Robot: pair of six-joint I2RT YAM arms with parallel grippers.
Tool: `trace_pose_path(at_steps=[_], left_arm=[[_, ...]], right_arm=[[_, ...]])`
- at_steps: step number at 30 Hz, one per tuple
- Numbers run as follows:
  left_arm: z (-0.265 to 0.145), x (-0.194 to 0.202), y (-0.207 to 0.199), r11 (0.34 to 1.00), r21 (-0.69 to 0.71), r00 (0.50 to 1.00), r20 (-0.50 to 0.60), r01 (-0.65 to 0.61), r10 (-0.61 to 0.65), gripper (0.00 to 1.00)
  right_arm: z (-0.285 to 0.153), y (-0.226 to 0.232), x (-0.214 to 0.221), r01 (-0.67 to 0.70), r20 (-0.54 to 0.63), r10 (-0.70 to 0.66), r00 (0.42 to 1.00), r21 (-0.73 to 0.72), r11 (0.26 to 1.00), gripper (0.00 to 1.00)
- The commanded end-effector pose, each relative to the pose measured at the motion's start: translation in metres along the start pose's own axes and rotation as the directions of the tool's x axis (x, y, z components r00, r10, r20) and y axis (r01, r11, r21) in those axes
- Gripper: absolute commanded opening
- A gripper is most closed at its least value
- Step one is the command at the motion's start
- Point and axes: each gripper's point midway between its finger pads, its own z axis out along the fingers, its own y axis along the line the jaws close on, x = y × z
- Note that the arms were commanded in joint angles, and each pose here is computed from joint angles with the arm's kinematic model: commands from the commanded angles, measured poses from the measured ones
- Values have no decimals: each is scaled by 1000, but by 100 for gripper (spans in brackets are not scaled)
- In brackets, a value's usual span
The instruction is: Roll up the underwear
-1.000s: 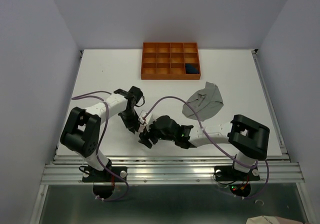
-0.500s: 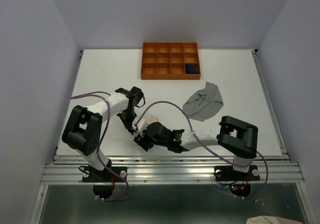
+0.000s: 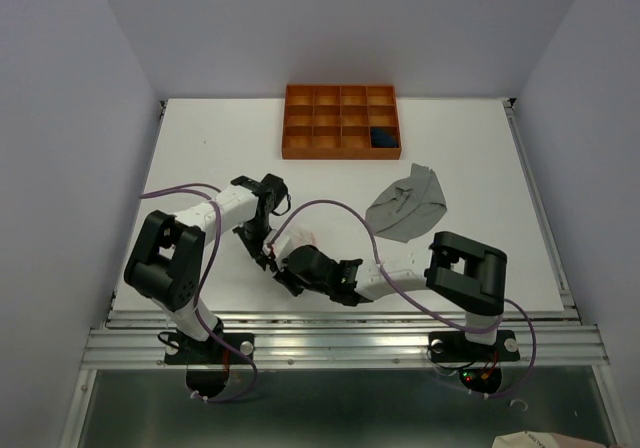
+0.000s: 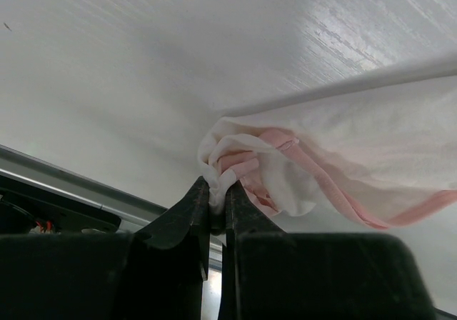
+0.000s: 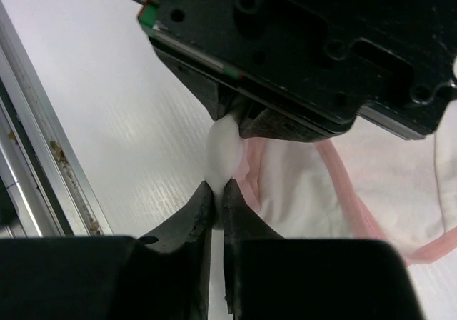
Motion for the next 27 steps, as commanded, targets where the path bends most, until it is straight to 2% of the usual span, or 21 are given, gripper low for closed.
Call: trace_pose_path(at_steps=[1, 3, 5, 6, 11, 12, 17, 22, 27], left_arm=[[-8, -1, 2, 1000, -6, 1000, 13, 11, -11, 0], [-8, 0, -1, 1000, 16, 1000, 10, 4, -4, 0], [-8, 1, -1, 1000, 24, 1000, 11, 5, -5, 0], [-7, 0, -1, 1000, 28, 1000, 17, 6, -7, 10], [-10, -4, 0, 999, 47, 999, 46, 17, -19, 26], [-10, -7, -1, 998, 58, 998, 50, 25, -28, 32], [-16, -20, -1, 994, 96, 994, 90, 60, -68, 49], [-28, -30, -2, 984, 157, 984, 146, 83, -106, 57], [-29, -30, 1, 967, 229, 970, 188, 111, -155, 66]], right_arm=[[6, 0, -15, -63, 40, 61, 997, 46, 997, 5], [4, 0, -9, -97, 31, 95, 995, 46, 994, 1], [3, -8, -4, -165, 19, 164, 986, 45, 985, 1], [3, -3, -2, -193, -1, 193, 981, -5, 981, 1], [5, -19, 12, -314, -62, 311, 948, -59, 947, 1], [4, -12, 15, -335, -88, 327, 941, -108, 936, 1], [4, -9, 30, -451, -170, 422, 890, -203, 869, 1], [11, -23, 39, -529, -222, 487, 845, -207, 823, 1], [14, -38, 48, -632, -273, 580, 767, -172, 755, 1]])
